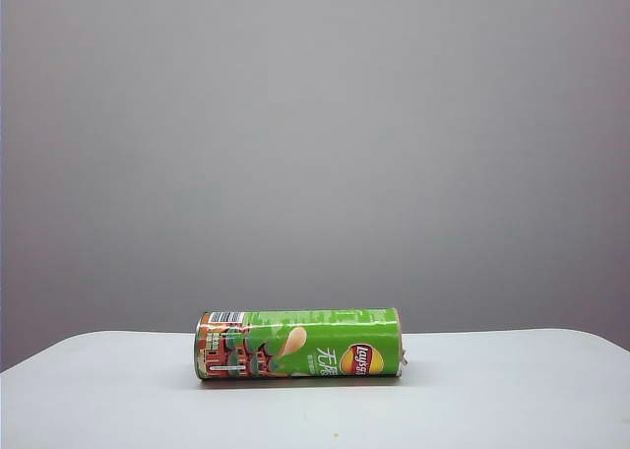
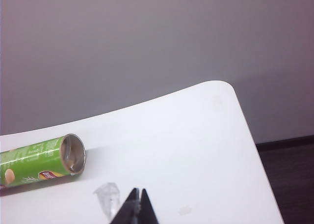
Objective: Pick up the green tub of chips from the desk, push the transparent container that's holding the chips and has slipped out back in, and finally put the chips back on the desk.
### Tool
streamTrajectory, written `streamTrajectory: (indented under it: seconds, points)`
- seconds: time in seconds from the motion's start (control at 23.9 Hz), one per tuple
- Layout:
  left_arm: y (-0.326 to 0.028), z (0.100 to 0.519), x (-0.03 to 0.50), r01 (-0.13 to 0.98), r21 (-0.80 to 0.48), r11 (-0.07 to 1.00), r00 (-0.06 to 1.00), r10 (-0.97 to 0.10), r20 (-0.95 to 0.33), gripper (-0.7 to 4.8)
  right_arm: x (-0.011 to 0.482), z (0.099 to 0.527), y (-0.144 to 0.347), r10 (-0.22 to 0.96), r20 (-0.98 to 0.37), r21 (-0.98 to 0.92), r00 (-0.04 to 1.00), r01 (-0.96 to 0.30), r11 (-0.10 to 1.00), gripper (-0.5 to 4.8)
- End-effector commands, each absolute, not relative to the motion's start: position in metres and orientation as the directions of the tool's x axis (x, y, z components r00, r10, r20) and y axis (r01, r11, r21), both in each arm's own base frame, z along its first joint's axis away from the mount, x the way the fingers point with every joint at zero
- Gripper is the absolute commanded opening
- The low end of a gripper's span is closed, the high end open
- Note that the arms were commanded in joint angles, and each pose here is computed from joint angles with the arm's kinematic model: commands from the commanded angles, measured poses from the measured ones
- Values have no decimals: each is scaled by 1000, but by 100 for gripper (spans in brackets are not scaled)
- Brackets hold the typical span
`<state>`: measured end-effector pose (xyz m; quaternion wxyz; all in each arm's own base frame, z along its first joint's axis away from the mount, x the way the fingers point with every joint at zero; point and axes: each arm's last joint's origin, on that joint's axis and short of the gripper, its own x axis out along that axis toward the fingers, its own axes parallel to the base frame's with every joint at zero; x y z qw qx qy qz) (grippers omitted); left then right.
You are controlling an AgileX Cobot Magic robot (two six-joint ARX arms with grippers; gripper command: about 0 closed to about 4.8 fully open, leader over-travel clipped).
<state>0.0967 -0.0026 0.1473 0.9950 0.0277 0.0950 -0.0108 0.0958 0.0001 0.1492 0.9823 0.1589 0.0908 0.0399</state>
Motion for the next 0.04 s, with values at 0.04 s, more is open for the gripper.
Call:
streamTrajectory:
  seconds: [0.04]
  points:
    - [-2, 146, 97, 21, 54, 998, 980, -9, -199, 85, 96, 148, 0, 107, -158, 317, 982, -52, 947, -5]
